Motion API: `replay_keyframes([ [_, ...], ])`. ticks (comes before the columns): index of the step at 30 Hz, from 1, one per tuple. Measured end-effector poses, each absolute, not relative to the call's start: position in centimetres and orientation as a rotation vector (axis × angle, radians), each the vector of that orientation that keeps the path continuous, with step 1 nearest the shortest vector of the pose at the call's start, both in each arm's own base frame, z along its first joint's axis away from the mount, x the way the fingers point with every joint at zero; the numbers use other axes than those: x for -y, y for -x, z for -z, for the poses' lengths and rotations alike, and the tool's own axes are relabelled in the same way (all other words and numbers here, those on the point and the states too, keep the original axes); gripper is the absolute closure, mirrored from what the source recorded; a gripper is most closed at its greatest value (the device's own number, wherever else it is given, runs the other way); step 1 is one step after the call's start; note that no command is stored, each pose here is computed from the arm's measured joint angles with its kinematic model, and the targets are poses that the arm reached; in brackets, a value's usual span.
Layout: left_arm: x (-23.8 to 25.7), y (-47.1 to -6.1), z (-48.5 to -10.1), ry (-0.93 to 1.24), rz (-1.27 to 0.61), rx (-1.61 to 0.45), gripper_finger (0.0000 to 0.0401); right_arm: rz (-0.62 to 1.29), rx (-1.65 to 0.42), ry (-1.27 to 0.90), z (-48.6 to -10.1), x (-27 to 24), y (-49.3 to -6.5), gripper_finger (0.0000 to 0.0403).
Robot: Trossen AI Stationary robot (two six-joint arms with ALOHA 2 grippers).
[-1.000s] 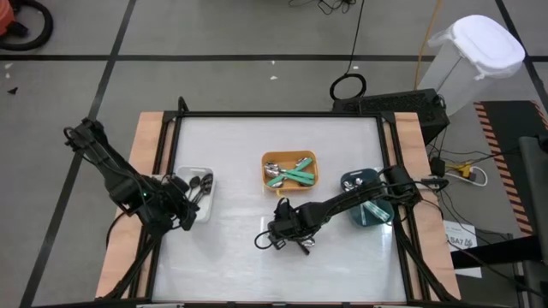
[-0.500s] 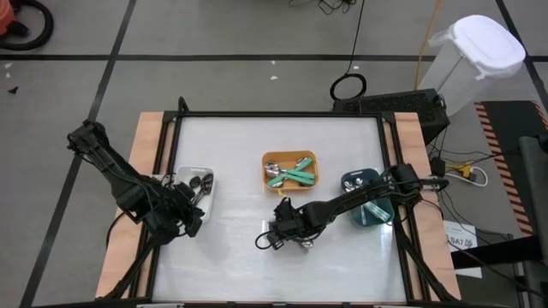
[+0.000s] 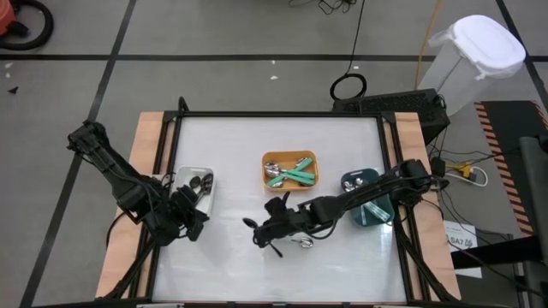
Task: Sort silverware by color (type)
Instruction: Put the black spoon into the white bin
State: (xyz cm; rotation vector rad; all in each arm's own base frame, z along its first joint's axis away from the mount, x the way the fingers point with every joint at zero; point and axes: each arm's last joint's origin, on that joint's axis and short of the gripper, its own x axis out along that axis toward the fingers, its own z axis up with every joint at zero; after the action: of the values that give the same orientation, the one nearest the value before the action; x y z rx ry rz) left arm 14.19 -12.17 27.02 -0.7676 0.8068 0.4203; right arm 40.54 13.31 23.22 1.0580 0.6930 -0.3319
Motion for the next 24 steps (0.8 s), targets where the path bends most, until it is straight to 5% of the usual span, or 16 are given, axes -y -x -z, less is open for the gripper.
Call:
replay_keyframes([
  [11, 13.4, -15.7, -28.7, 0.77, -0.218, -0.625, 0.0321, 0.342, -0.273, -1.098, -30.2, -11.8, -39.4, 0.0402],
  [24, 13.5, -17.7, -31.6, 0.574, -0.222, -0.227, 0.01, 0.401, 0.091, -0.99, -34.4, -9.4, -39.3, 0.0402],
])
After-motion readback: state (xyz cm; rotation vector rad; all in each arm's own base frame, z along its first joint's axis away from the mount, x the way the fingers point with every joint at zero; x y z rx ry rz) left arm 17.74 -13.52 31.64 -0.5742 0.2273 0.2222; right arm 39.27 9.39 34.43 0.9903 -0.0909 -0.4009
